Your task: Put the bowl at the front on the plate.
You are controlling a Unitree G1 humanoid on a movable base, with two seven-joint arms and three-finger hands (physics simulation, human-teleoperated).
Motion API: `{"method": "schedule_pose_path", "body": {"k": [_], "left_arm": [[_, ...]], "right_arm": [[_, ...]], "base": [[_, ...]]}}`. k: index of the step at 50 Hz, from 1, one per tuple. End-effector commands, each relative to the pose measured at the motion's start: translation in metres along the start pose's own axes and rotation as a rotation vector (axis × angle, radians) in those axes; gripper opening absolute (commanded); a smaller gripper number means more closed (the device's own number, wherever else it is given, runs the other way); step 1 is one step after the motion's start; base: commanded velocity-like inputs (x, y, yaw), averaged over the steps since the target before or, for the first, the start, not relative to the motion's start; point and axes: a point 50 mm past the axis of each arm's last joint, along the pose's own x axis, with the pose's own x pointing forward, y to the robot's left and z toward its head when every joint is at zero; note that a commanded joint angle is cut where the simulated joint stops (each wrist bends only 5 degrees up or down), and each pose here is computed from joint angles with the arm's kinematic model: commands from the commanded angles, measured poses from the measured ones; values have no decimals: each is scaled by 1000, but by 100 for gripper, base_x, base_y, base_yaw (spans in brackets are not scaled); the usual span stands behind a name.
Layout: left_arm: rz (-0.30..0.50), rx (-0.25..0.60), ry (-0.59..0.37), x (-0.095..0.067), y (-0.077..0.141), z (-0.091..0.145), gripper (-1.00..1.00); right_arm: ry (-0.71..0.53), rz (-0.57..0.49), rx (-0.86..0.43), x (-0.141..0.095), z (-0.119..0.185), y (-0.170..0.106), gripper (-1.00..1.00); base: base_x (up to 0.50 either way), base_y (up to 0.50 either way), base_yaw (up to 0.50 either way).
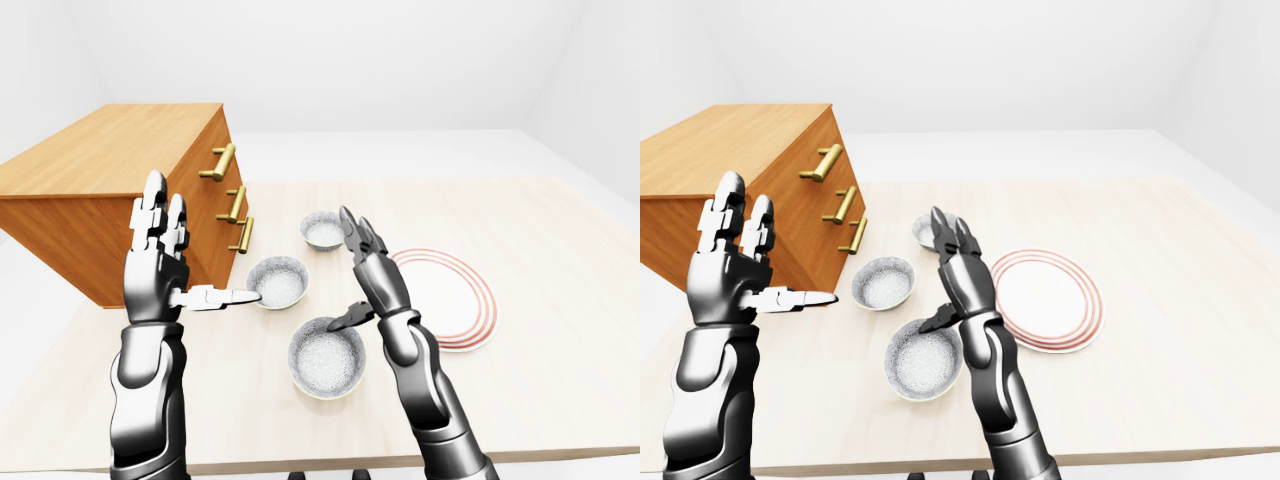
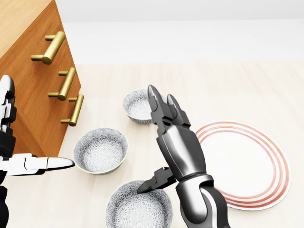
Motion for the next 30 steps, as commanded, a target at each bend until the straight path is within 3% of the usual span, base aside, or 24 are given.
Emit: {"method": "schedule_pose_path", "body": {"k": [1,30], "left_arm": [[1,0,3,0,0,-1,100],[-1,-2,29,-1,0,-7,100]], "right_arm": [[34,-12,-26,0,-9,4,100],[98,30,-65,-9,-22,23,100]], "base": [[0,0,0],[0,0,0]]}}
